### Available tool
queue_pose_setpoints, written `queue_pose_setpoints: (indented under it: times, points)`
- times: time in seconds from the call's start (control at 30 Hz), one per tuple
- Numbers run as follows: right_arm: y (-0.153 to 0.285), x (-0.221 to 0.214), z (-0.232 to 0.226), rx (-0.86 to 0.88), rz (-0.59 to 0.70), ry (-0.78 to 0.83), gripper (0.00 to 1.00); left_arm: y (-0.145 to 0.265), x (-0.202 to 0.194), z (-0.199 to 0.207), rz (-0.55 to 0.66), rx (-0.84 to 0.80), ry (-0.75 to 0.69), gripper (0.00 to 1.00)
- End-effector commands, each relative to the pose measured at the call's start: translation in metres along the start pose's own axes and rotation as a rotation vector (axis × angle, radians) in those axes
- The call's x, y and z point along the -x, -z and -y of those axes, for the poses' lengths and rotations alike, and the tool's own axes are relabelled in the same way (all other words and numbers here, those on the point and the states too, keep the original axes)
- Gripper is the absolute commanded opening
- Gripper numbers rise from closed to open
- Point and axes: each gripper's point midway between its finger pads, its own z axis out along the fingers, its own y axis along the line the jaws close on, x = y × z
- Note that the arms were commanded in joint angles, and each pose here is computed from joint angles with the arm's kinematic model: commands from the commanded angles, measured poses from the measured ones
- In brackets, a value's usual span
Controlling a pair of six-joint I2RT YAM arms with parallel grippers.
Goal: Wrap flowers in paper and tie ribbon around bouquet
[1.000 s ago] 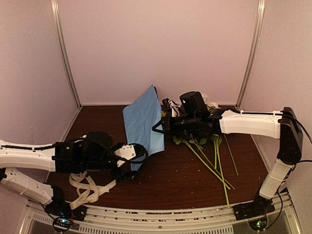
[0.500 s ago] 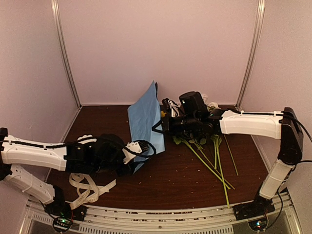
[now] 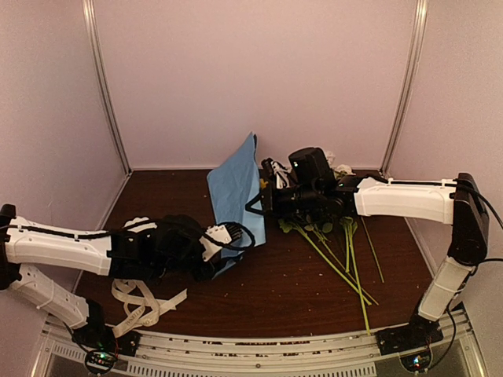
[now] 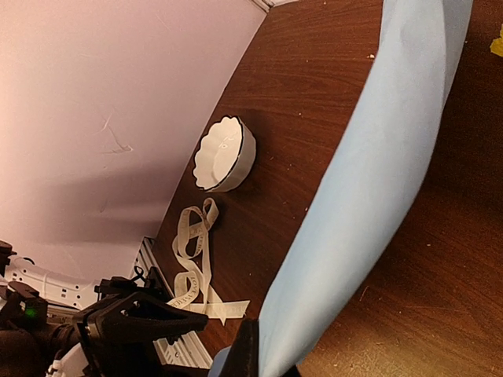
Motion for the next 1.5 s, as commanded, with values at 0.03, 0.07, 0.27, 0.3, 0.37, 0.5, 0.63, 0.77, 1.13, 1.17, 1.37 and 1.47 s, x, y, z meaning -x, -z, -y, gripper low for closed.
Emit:
queue_pose_setpoints:
  times: [0.03,0.07,0.27,0.3,0.37,0.5,0.63,0.77,1.13,1.17,1.37,1.47]
  points:
    - [0.009,0.015,-0.020,0.028,0.043,0.034,0.00,-0.009,0.021,-0.008,0.039,0.059,0.001,0.58]
    - [0.008,0.015,-0.019,0.027,0.041,0.034,0.00,-0.009,0.026,-0.006,0.055,0.043,0.005,0.59]
    - [0.007,0.014,-0.016,0.020,0.039,0.032,0.00,-0.004,0.048,-0.003,0.136,0.001,0.036,0.64]
    - [0.007,0.014,-0.017,0.021,0.041,0.034,0.00,-0.004,0.048,-0.003,0.137,0.008,0.038,0.64]
    - [0.006,0.014,-0.017,0.021,0.039,0.036,0.00,-0.005,0.049,-0.005,0.134,0.014,0.041,0.64]
    - [0.006,0.013,-0.016,0.019,0.038,0.037,0.00,0.001,0.061,-0.002,0.174,-0.023,0.047,0.67]
    - [0.007,0.014,-0.017,0.020,0.042,0.038,0.00,-0.009,0.047,-0.004,0.117,0.020,0.017,0.67]
    - [0.008,0.015,-0.017,0.019,0.045,0.039,0.00,-0.023,0.028,0.001,0.046,0.036,-0.023,0.67]
    - [0.009,0.016,-0.018,0.023,0.049,0.036,0.00,-0.043,0.003,0.006,-0.031,0.066,-0.040,0.66]
    - [0.009,0.015,-0.019,0.023,0.048,0.037,0.00,-0.044,0.001,0.006,-0.037,0.069,-0.040,0.66]
    - [0.010,0.016,-0.020,0.024,0.050,0.037,0.00,-0.051,-0.006,0.005,-0.069,0.096,-0.036,0.45]
    - [0.013,0.015,-0.014,-0.001,0.043,0.050,0.00,-0.044,-0.001,-0.003,-0.048,0.125,0.001,0.00]
